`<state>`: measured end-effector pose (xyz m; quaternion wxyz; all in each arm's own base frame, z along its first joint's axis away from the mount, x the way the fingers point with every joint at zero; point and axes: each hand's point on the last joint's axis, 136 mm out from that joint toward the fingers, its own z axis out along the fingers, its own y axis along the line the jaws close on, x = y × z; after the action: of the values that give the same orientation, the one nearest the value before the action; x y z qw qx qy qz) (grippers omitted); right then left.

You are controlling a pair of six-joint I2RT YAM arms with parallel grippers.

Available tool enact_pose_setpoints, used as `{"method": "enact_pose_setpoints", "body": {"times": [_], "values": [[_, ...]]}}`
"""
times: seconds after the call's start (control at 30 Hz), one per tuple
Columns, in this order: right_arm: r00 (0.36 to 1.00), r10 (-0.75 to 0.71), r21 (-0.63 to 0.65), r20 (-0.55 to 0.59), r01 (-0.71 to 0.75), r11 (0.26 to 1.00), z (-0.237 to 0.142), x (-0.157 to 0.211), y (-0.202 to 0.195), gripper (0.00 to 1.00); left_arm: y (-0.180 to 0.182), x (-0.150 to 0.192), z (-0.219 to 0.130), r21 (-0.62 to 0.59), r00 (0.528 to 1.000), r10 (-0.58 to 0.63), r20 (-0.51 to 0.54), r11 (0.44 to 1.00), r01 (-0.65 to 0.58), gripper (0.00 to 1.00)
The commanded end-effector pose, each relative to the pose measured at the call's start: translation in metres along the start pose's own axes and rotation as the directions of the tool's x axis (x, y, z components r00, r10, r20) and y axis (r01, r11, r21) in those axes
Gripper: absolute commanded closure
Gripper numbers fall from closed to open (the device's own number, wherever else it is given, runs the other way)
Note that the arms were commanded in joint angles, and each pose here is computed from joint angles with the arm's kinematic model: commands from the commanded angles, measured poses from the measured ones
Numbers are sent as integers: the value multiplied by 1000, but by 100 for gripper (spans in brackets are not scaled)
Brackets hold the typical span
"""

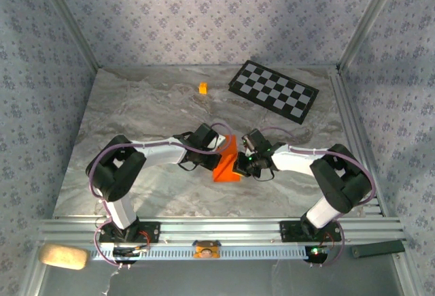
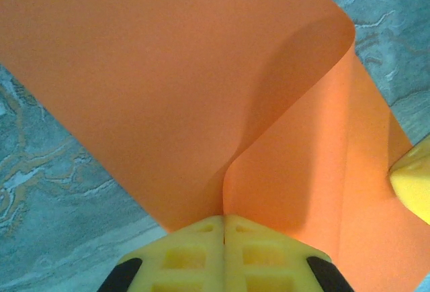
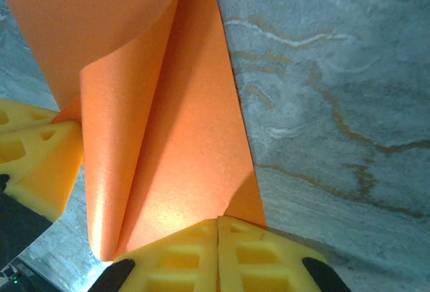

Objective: Fold a paper plane with a square sheet of paper (pick it up from the middle)
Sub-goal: Fold the triangle a second time at the center of the table.

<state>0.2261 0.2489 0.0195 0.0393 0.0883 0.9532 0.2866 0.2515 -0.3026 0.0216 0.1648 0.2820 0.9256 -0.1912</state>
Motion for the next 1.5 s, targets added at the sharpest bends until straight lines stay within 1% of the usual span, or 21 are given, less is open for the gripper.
{"method": "enact_pose_setpoints", "body": {"times": [0.0,0.1,0.17,0.23,0.33,0.5,0.77,0.83,1.2,1.47], "values": [[998,-22,26,56,20,999,-11,-7,-6,91,6,17,8,-11,998,-23,-57,1000,22,97],[993,-23,-97,116,34,995,-22,-17,15,92,6,17,6,-11,998,-24,-53,1000,24,97],[992,-2,-190,130,27,981,-25,-22,29,96,5,15,6,-6,998,-29,-47,1000,29,97],[992,10,-249,123,21,968,-24,-22,40,98,4,15,7,-2,998,-31,-48,1000,31,97],[993,18,-294,115,17,956,-20,-23,50,100,4,14,8,-2,998,-31,-50,1000,31,97],[993,54,-338,102,-16,941,-10,-23,58,100,4,15,8,1,998,-29,-52,1000,29,97],[994,83,-338,74,-53,940,2,-23,63,100,5,17,11,0,998,-25,-62,1000,25,97],[994,84,-320,72,-56,946,4,-23,61,100,5,18,11,0,998,-26,-63,1000,26,97],[993,105,-320,44,-86,944,14,-22,55,100,6,21,14,0,997,-24,-72,1000,24,97],[990,139,-239,31,-128,963,27,-12,23,100,7,21,15,-4,997,-24,-75,1000,24,97]]}}
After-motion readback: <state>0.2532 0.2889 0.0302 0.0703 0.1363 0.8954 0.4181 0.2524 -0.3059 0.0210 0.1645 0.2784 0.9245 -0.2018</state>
